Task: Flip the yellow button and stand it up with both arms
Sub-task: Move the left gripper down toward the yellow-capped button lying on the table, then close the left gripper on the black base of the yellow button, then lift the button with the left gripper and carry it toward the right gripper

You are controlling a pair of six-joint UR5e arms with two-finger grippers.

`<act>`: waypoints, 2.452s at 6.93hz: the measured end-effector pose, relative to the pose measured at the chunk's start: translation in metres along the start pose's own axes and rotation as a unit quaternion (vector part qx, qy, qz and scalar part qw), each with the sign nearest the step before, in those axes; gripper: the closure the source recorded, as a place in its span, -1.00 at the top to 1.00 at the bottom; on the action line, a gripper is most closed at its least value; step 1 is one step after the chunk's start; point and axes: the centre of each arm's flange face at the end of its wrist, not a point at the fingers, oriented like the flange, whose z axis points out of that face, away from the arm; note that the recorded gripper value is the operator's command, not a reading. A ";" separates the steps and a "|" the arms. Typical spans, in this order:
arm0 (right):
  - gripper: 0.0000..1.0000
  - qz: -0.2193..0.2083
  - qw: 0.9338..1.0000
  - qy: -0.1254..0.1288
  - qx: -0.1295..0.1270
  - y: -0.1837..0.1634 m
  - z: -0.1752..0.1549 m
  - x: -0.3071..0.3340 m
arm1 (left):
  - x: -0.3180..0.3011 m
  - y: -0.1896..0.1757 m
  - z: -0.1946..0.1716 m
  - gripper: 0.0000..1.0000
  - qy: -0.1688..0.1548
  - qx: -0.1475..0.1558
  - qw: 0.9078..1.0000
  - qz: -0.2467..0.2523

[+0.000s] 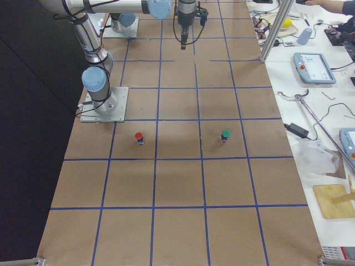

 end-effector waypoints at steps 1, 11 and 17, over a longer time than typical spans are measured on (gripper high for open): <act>1.00 0.000 1.000 0.000 0.000 0.000 0.000 0.000 | -0.011 0.000 0.031 0.89 -0.012 0.000 1.000 -0.009; 1.00 0.005 1.000 -0.001 0.024 0.059 -0.050 0.002 | 0.034 0.000 0.063 -0.61 0.136 0.010 0.990 -0.021; 1.00 0.018 0.999 -0.028 -0.017 0.049 -0.013 -0.001 | 0.270 0.065 -0.005 -0.61 0.590 -0.048 0.806 0.034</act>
